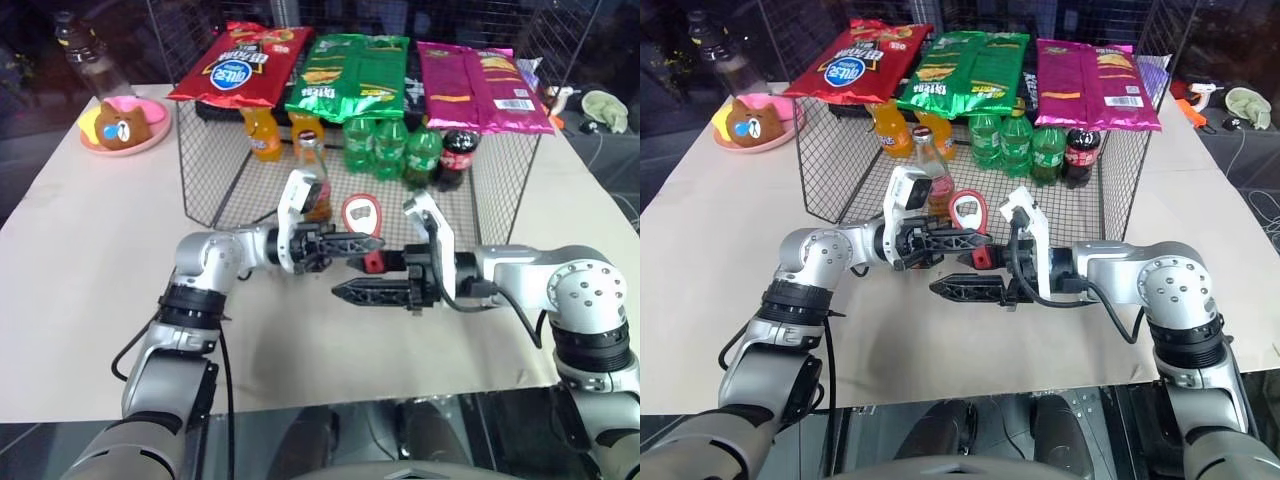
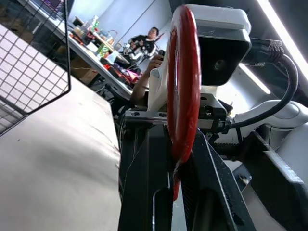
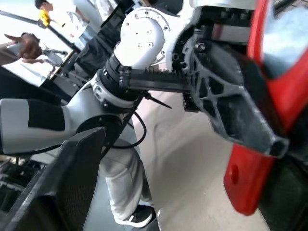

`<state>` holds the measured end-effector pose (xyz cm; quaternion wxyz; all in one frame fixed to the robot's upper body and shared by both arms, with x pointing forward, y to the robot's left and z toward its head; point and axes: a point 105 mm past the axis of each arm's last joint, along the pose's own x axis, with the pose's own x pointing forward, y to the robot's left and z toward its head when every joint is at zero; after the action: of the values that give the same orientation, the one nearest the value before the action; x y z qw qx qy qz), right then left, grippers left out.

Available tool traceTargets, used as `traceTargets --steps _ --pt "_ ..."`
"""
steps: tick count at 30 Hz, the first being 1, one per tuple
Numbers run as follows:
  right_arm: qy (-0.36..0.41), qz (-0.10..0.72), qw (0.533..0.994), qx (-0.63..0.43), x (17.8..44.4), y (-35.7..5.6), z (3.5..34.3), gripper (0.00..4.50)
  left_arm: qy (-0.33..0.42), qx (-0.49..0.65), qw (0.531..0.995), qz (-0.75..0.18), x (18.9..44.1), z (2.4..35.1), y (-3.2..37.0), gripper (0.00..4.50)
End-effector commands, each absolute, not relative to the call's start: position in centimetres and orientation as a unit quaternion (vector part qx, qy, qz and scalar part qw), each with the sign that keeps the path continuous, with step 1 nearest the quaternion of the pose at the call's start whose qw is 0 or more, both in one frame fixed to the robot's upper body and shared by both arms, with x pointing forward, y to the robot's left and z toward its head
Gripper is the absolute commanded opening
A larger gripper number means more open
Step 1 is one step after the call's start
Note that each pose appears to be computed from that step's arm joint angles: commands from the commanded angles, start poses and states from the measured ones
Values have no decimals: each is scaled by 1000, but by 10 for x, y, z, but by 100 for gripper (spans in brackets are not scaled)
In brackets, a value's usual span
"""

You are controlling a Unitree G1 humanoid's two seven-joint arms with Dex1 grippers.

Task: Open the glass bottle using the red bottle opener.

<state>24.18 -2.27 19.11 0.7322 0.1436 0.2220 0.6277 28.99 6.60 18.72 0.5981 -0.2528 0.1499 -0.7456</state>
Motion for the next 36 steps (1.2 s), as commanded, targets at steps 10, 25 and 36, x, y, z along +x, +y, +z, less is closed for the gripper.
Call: traceTargets --steps 10,25,36 --pt "214 631 733 137 244 -17 197 15 127 -248 615 -738 293 188 68 0" --pt "221 556 789 144 254 -48 172 0 77 -263 660 -700 300 193 72 420" --pt "180 372 900 138 271 -128 150 0 -66 -130 814 -562 310 199 102 420"
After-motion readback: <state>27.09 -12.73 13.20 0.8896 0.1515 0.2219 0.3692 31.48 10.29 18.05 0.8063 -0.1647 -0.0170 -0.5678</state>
